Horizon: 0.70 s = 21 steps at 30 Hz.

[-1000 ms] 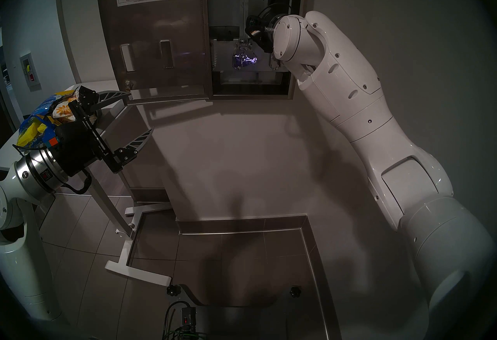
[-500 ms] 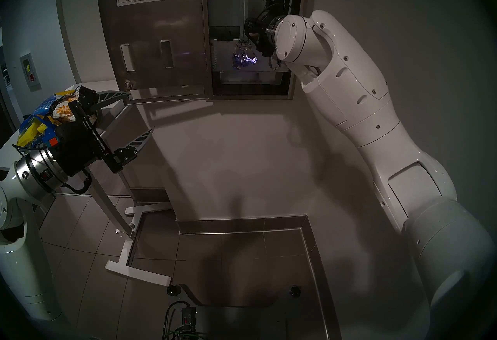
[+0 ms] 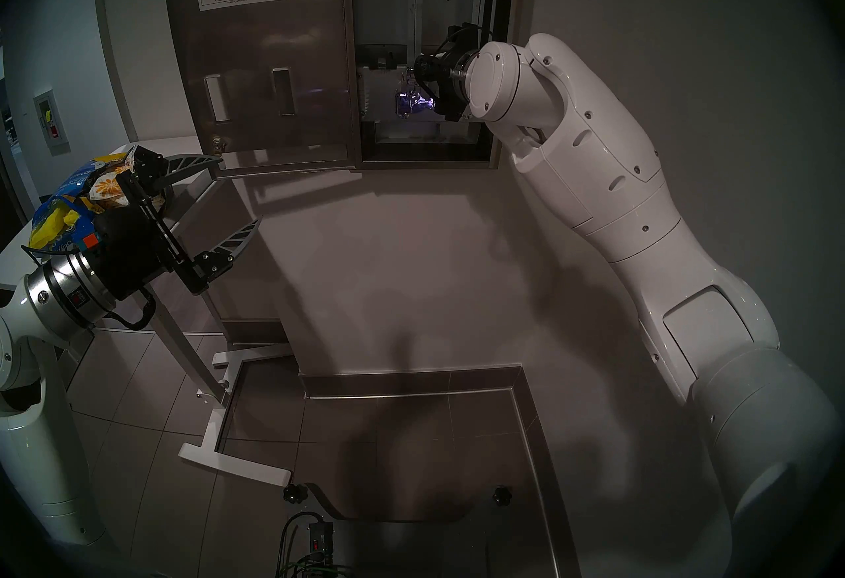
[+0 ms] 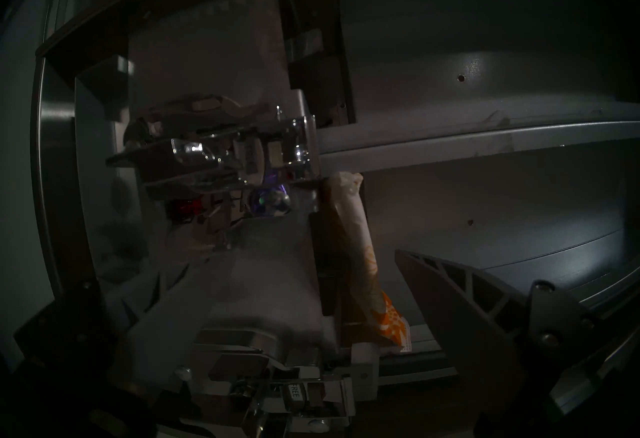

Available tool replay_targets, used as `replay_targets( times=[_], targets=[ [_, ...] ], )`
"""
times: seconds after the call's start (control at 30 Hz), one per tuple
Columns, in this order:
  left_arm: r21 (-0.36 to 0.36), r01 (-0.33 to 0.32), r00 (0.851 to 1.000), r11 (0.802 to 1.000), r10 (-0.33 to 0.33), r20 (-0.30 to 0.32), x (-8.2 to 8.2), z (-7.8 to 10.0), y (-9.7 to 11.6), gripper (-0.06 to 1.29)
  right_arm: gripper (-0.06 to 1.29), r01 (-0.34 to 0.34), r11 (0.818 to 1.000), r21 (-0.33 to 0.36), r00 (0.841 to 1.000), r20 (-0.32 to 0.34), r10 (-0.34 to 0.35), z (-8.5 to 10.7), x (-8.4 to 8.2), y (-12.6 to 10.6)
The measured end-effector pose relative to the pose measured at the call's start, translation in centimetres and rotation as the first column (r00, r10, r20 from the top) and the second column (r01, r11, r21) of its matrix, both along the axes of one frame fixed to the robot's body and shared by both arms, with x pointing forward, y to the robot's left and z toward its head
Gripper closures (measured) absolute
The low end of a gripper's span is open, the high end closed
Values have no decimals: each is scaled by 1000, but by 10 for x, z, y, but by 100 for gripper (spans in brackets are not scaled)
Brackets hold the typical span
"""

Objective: Open the dispenser door, put the pads inside, close the door

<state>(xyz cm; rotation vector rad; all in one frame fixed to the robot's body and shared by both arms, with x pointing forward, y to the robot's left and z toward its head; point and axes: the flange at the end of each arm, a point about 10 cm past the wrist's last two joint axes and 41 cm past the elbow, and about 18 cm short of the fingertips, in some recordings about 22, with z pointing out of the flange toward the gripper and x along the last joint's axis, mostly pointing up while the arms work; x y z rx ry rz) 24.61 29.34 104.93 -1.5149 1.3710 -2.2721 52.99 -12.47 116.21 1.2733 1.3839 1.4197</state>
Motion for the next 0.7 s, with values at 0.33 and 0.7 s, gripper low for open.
replay_targets(
  times=[0.33, 0.7],
  targets=[
    [0, 0, 1000, 1000, 0, 0, 0, 0, 0, 0, 4, -7, 1000, 0, 1000, 23, 7, 6, -5, 0],
    [0, 0, 1000, 1000, 0, 0, 0, 0, 0, 0, 4, -24, 1000, 5, 998, 59, 24, 19, -16, 2]
  ],
)
